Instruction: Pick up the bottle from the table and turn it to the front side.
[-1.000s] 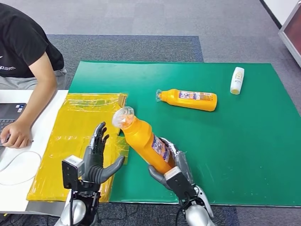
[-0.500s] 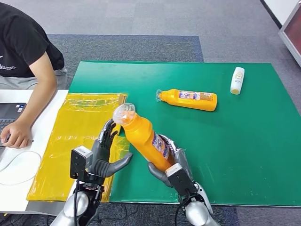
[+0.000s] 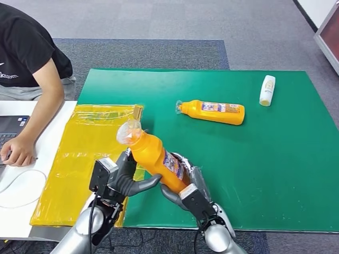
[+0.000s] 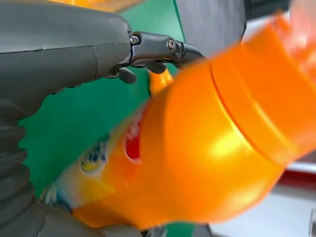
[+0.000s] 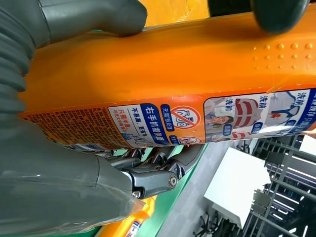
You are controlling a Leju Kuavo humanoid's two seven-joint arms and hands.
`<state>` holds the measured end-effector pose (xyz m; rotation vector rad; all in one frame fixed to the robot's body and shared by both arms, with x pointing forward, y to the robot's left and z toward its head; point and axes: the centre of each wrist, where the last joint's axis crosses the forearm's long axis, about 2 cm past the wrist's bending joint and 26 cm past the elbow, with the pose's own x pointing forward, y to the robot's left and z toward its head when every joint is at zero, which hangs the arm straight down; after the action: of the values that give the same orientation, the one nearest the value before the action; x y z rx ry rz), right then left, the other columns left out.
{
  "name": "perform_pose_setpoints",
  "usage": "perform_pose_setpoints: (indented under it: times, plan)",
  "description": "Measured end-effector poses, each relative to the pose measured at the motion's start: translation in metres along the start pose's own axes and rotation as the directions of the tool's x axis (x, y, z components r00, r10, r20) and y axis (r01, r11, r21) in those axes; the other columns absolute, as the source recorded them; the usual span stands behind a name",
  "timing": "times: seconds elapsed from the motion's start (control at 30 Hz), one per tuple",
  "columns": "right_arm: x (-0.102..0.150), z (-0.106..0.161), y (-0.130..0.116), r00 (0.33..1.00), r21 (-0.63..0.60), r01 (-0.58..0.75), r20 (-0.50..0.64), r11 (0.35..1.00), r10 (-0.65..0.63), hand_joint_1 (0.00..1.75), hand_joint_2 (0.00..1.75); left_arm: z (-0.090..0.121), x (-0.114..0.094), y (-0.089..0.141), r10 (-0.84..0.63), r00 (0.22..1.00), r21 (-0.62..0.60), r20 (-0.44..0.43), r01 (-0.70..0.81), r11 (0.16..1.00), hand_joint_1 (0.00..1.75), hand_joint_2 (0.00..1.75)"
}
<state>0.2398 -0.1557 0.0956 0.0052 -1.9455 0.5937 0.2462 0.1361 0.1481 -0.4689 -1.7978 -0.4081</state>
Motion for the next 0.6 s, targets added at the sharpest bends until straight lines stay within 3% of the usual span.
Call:
perform_pose_setpoints:
  times: [0.27, 0.6]
  plan:
    - [-0.001, -0.005, -0.002, 1.000, 0.002, -0.005, 0.010, 1.000, 0.005, 1.75, 1.75, -0.010, 0.003, 0.004, -0.001, 1.000, -0.104, -0.031, -0.002, 0.995, 0.00, 1.75]
    - [0.000, -0.009, -0.003, 1.000, -0.003, -0.004, 0.018, 1.000, 0.004, 1.75, 1.75, -0.021, 0.008, 0.012, -0.073, 0.997, -0.136, -0.013, 0.071, 0.988, 0.03, 1.75]
